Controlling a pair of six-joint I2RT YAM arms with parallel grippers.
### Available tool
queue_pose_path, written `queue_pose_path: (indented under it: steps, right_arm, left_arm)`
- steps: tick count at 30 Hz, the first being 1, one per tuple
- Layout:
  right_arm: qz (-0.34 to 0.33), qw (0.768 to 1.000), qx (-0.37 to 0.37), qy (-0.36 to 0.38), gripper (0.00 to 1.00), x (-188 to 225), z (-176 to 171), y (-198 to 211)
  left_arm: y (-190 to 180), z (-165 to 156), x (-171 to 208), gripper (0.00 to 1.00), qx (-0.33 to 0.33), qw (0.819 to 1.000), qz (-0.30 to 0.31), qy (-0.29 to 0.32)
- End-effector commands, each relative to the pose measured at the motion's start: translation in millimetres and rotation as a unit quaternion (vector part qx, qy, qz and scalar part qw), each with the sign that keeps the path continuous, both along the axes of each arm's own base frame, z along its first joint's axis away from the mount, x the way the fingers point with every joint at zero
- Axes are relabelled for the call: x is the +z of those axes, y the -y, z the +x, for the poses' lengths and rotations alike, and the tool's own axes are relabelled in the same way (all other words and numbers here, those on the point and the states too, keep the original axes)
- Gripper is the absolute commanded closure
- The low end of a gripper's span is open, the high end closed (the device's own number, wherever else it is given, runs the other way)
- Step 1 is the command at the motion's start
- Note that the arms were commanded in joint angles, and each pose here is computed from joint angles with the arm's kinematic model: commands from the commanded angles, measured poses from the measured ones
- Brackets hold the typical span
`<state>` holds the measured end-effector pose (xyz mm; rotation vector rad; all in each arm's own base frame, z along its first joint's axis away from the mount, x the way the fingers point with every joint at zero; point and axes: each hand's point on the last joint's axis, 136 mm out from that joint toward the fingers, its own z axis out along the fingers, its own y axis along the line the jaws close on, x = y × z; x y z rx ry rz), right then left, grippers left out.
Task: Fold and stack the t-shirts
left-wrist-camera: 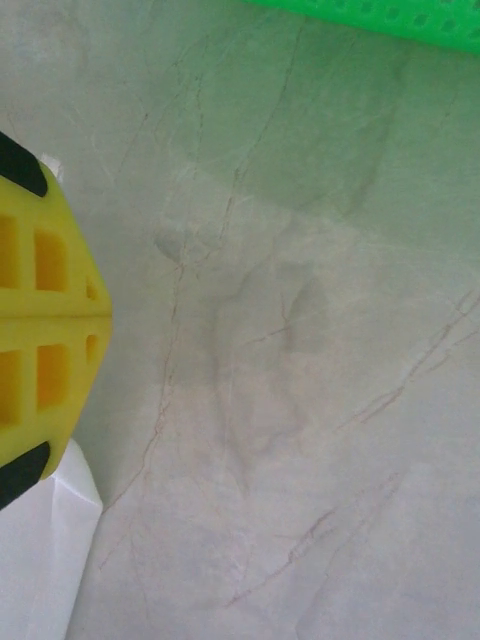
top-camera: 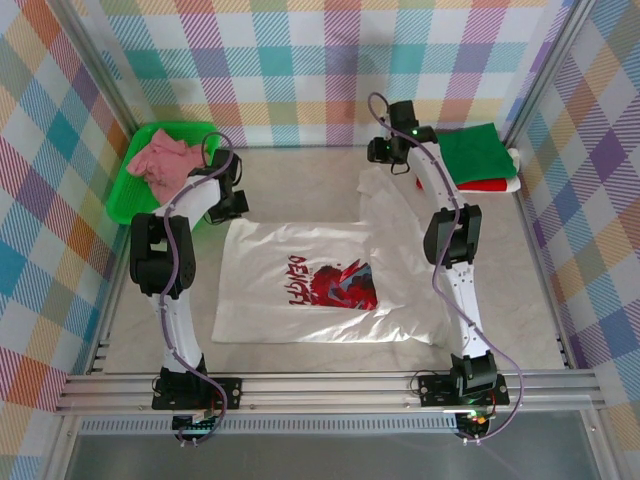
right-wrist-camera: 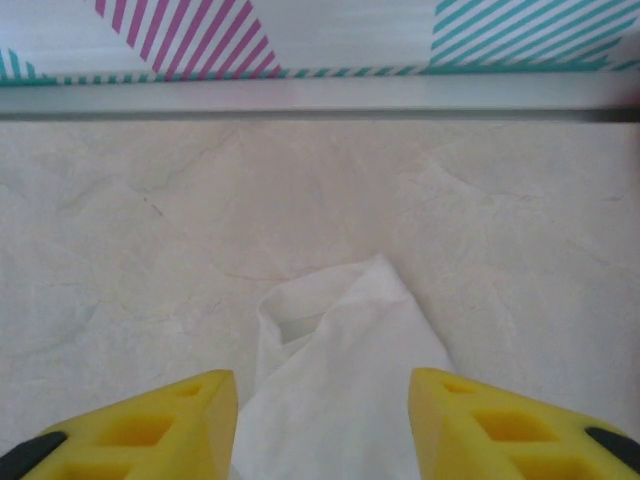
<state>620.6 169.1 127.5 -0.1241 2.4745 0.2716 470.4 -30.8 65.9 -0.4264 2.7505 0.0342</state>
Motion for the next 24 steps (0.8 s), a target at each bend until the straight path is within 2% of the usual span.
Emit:
queue_pose_path:
  steps: [1, 7, 19, 24]
  right_arm:
    - [-0.064, 0.997, 0.044, -0.012, 0.49, -8, -22, -25]
    - [-0.145, 0.988, 0.059, -0.002, 0.47, -31, -16, -30]
    - [-0.202, 0.976, 0.081, -0.026, 0.38, -85, -18, -34]
    - [-0.202, 0.976, 0.08, -0.023, 0.47, -91, -15, -35]
  left_arm:
    - [-2, -2, 8, 1.0, 0.008, 1.0, -0.01, 0.009]
    - [-2, -1, 7, 1.0, 0.007, 1.0, -0.011, 0.01]
    - [0, 0, -3, 1.0, 0.006, 1.0, -0.017, 0.002]
    - [2, 0, -5, 1.0, 0.006, 1.0, -0.021, 0.002]
